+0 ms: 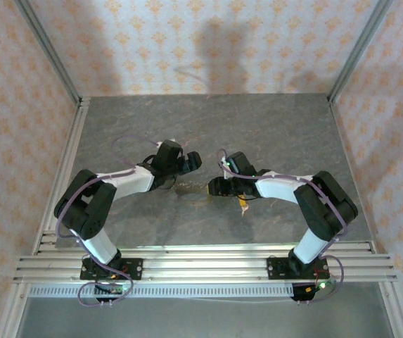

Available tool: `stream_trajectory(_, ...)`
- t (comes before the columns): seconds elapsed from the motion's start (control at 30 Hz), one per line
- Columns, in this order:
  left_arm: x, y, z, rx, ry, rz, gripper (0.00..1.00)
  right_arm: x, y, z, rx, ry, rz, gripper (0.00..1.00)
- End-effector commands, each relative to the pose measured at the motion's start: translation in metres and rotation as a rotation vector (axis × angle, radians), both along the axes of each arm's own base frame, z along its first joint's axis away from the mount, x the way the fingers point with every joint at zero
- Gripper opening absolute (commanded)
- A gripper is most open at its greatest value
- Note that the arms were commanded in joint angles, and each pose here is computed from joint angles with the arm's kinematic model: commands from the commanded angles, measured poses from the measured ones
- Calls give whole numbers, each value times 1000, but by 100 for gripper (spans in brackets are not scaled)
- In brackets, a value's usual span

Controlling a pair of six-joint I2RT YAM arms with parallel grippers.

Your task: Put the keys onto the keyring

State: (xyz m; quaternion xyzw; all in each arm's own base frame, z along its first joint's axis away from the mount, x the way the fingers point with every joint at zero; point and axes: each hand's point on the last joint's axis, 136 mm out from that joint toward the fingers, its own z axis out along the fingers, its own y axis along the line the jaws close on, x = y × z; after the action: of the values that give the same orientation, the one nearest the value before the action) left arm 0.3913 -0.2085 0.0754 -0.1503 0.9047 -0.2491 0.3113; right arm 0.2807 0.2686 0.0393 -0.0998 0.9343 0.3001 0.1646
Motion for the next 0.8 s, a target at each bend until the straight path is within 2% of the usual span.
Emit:
stream_trajectory(0.0,-1,-4,31,-26,-41,-41,98,6,2,6,-13,-36,7,47)
stream_trajectory(0.37,-58,-4,60,-40,-12,-96,98,3,1,3,-44,-39,52,44)
stream_trajectory(0.77,-76,2,55,-48,-15,-77,98,-3,0,2,-38,-23,65,37)
